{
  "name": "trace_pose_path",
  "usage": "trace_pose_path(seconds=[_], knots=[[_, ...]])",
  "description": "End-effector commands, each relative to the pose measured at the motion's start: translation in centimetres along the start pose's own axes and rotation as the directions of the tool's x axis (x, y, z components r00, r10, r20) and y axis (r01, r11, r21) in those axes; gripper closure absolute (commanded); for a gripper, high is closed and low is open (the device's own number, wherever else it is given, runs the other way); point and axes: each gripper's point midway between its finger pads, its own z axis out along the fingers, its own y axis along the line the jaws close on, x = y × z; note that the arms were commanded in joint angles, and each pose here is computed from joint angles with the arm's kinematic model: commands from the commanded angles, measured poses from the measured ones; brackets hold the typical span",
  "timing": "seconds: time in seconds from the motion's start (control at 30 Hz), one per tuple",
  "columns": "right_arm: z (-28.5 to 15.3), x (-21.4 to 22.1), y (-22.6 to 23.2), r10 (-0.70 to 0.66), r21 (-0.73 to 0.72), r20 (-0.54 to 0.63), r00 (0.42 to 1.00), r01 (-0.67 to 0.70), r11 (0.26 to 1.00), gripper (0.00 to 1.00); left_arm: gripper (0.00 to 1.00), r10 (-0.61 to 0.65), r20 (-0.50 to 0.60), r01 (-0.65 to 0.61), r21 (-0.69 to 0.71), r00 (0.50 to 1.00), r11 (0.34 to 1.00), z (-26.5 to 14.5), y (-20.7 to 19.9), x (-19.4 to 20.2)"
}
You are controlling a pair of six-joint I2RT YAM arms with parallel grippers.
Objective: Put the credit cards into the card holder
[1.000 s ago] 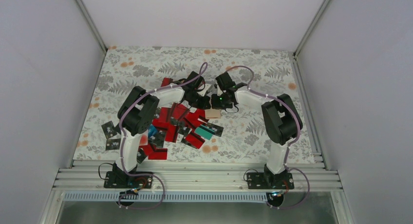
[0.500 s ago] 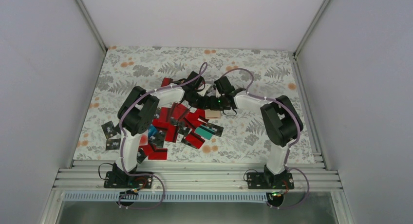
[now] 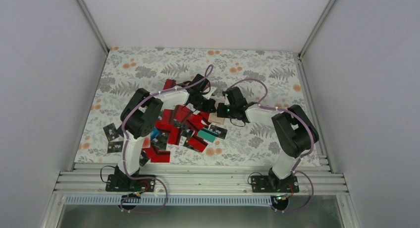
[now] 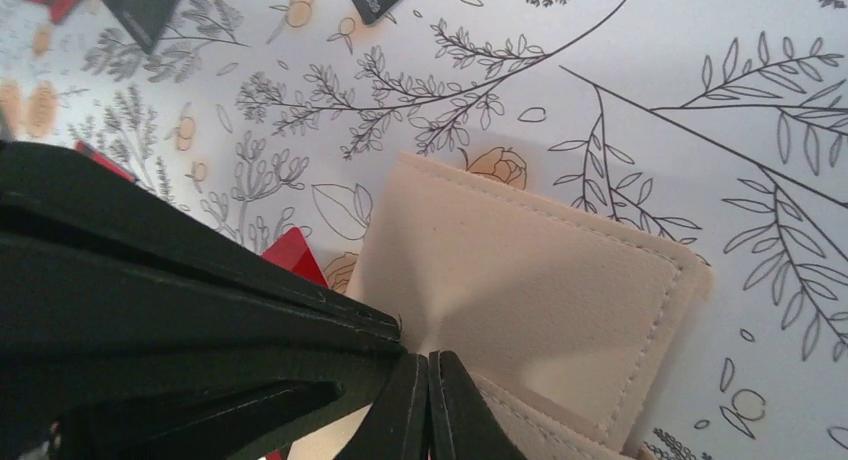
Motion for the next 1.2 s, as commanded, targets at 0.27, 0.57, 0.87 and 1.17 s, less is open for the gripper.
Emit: trace_pose_path(seconds=[0.27,0.57,0.87,1.17], knots=[[1.7,7.2,-4.5,0.141,-0.096,-0.219,0.965,-0.165,0.982,0.96,0.98,-0.043,-0.03,0.041,-0.062,0.999,0.997,0.5,1.5,0.9],[1.7,6.8,-6.7,0.227,-0.131,-0.271,0.935,-0.27,0.954,0.96,0.98,-0.05,-0.032,0.047,-0.082,0.998,0.996,0.4,1.5,0.9],[2.9,9.1,-7.1,0.265,-0.142,-0.383,0.885,-0.34,0.93,0.95,0.98,-0.04,-0.039,0.037,-0.09,0.998,0.995,0.2,1.5,0.6],[3.2,10.0,-8.8,0.338,-0.141,-0.428,0.838,-0.431,0.891,0.96,0.98,-0.03,-0.033,0.027,-0.087,0.999,0.996,-0.1,1.2,0.4]])
